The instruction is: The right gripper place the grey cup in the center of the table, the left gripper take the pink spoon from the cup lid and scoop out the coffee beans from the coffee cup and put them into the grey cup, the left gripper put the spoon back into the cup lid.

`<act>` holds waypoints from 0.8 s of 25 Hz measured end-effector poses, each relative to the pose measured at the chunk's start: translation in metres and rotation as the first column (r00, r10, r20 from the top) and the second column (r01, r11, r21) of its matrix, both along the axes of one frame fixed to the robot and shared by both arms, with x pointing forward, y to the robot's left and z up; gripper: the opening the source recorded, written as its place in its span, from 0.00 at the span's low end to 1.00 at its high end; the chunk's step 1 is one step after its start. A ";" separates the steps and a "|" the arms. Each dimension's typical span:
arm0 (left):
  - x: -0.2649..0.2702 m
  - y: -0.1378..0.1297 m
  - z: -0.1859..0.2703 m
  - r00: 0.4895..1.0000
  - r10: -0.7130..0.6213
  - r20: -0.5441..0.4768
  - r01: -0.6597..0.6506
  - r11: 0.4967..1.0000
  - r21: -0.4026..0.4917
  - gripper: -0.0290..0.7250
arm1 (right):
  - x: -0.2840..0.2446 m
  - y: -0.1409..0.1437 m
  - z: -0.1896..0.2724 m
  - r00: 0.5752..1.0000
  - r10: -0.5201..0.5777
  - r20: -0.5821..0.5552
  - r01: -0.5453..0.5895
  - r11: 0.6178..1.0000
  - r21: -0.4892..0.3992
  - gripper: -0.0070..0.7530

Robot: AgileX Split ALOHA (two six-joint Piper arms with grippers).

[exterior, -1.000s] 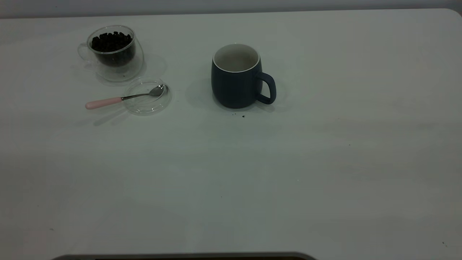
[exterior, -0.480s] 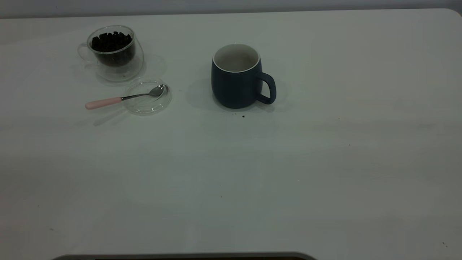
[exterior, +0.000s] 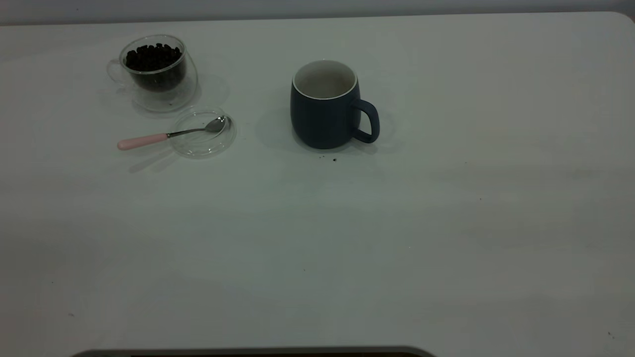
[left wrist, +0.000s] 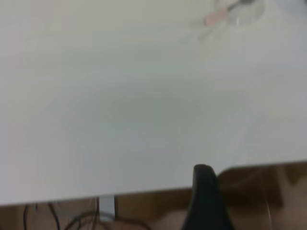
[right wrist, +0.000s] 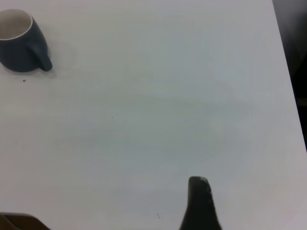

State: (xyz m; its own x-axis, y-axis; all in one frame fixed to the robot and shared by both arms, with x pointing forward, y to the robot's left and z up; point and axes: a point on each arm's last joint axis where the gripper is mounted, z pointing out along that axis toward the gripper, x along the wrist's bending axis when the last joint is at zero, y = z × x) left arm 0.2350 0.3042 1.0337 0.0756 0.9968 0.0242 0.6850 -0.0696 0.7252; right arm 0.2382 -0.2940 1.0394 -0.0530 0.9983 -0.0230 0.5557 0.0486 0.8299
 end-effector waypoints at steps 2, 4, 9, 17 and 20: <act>-0.006 0.000 0.000 0.999 0.000 0.039 0.000 1.000 -0.004 0.82 | 0.000 0.000 0.000 1.000 0.000 0.000 0.000 1.000 0.000 0.79; -0.010 0.001 -0.001 0.997 0.000 0.071 0.000 1.000 -0.006 0.82 | 0.000 0.000 0.000 1.000 0.000 0.000 0.000 1.000 0.000 0.79; -0.012 0.001 -0.001 0.997 0.000 0.080 0.000 1.000 -0.007 0.82 | 0.000 0.000 0.000 1.000 0.000 0.000 0.000 1.000 0.000 0.79; -0.012 0.001 -0.001 0.997 0.000 0.080 0.000 1.000 -0.007 0.82 | 0.000 0.000 0.000 1.000 0.001 0.000 -0.001 1.000 -0.001 0.79; -0.012 0.001 -0.001 0.997 0.000 0.080 0.000 1.000 -0.007 0.82 | 0.000 0.000 0.000 1.000 0.001 0.000 -0.001 1.000 -0.001 0.79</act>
